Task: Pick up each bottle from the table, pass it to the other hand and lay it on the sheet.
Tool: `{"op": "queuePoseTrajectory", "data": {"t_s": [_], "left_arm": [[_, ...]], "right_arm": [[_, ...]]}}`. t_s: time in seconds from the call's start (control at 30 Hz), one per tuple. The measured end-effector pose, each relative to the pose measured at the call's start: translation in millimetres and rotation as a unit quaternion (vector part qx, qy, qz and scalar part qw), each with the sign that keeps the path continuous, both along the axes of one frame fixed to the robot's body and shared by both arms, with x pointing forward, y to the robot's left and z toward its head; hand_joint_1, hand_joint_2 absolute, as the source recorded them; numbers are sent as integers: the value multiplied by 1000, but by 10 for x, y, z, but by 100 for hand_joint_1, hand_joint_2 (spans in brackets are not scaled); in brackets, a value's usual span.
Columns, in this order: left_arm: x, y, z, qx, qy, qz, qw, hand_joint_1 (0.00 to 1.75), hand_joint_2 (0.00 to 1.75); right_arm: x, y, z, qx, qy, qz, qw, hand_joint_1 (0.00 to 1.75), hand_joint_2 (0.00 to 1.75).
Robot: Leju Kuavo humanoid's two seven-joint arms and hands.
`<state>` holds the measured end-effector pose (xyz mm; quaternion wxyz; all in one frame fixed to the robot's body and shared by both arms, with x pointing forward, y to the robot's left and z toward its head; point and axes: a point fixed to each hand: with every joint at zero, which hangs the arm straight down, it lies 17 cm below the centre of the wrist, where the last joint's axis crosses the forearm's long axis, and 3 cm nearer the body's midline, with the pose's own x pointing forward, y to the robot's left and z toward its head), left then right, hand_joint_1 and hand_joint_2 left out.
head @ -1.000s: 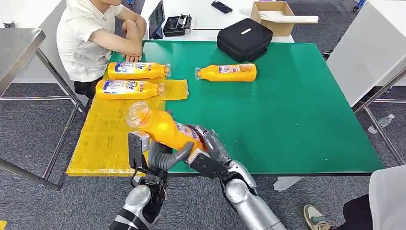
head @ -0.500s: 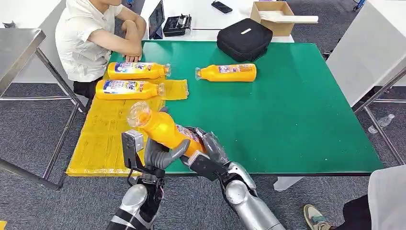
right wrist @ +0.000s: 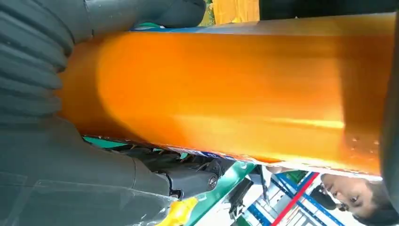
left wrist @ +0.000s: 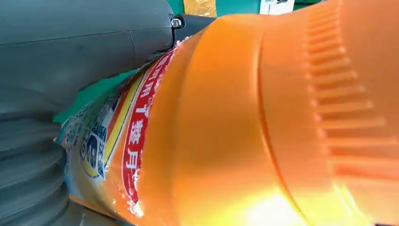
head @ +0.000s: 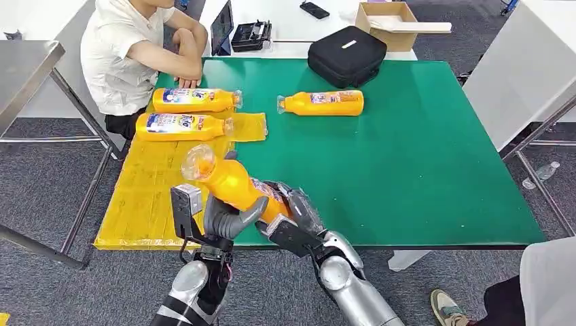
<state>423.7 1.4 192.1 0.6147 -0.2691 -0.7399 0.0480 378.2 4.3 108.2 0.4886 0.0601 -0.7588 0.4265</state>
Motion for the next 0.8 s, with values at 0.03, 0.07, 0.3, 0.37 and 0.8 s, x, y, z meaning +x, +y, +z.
{"op": "queuePoseTrajectory", "data": {"t_s": [0.03,0.07,0.3,0.37,0.8], "left_arm": [[1,1,-1,0,0,0,1000,0,175],[1,1,-1,0,0,0,1000,0,175],[2,6,-2,0,0,1,1000,175,175],[1,3,2,-3,1,-1,1000,175,175],[8,-5,-73,-27,22,-33,999,175,175]], "right_arm": [[-1,1,-2,0,0,0,1000,175,175],[-2,1,-2,0,0,0,1000,175,175],[-4,1,-6,0,1,0,1000,0,175],[-11,-2,-18,-1,1,-1,1000,0,175],[29,-144,-326,-9,23,-26,999,0,175]]}}
